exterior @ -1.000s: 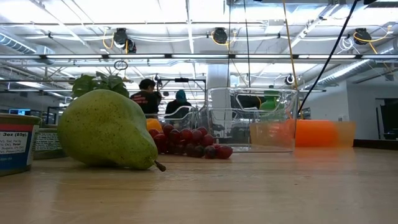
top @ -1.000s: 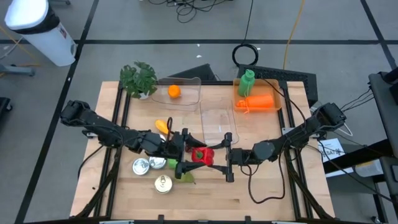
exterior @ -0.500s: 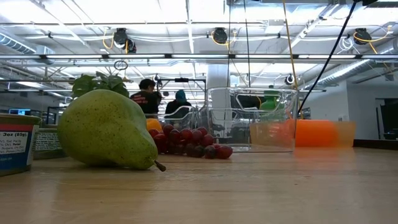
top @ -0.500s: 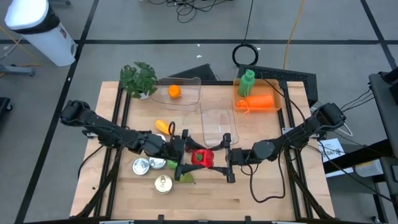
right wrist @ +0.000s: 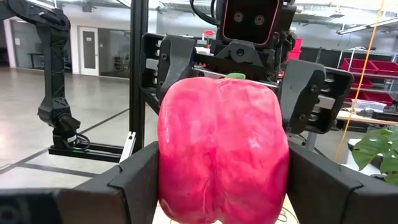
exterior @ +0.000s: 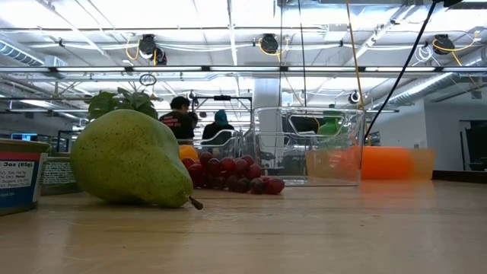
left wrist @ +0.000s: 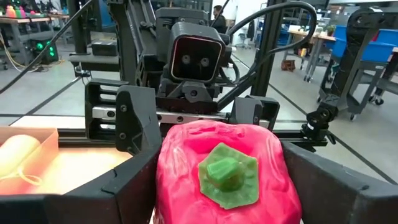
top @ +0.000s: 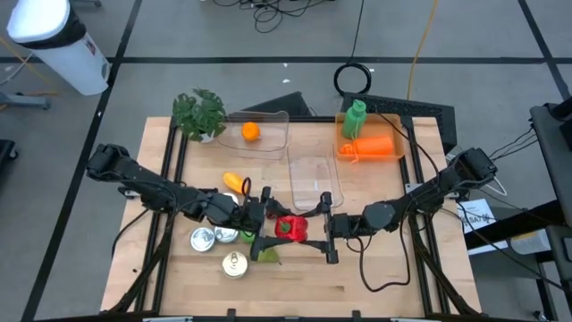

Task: Pick & Place Food Item
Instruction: Put the red bell pepper into the top transparent bin

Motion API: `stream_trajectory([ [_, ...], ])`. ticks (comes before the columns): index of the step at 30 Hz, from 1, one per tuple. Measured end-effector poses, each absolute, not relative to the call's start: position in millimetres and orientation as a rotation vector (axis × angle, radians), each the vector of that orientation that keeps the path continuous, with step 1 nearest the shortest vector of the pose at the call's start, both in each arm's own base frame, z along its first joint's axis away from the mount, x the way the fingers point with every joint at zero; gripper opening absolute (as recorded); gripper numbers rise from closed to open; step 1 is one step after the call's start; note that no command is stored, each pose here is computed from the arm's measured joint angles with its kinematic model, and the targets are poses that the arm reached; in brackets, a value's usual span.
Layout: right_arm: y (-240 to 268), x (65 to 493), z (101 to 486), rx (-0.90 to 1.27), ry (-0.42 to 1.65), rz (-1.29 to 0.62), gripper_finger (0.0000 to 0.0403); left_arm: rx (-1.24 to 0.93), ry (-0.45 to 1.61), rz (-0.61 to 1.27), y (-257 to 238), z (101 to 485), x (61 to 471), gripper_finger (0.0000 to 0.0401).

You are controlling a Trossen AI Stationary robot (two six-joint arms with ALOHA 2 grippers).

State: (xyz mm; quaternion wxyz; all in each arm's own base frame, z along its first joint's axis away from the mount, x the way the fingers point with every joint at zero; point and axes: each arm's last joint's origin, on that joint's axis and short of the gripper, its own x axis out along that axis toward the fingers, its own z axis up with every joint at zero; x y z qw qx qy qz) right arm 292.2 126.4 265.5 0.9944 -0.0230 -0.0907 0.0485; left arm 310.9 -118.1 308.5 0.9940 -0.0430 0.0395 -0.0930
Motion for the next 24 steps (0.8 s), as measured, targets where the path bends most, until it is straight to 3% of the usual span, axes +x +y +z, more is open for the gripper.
stream_trajectory([
  [7,126.3,292.0,266.4,-0.038,-0.19,0.092,0.0292,-0.093,0.076,-0.182,-118.2,308.8,310.9,0.028],
  [15,124.1,287.5,270.7,-0.038,-0.157,0.042,0.0321,-0.083,0.072,-0.149,-119.7,315.0,302.6,0.0279],
  [21,123.0,272.0,283.4,-0.049,-0.101,0.039,0.0337,-0.049,0.074,0.003,-113.5,331.3,282.1,0.028],
  [24,122.5,263.7,289.8,-0.03,-0.082,0.055,0.0337,-0.001,0.121,0.196,-96.8,336.8,269.6,0.0278],
])
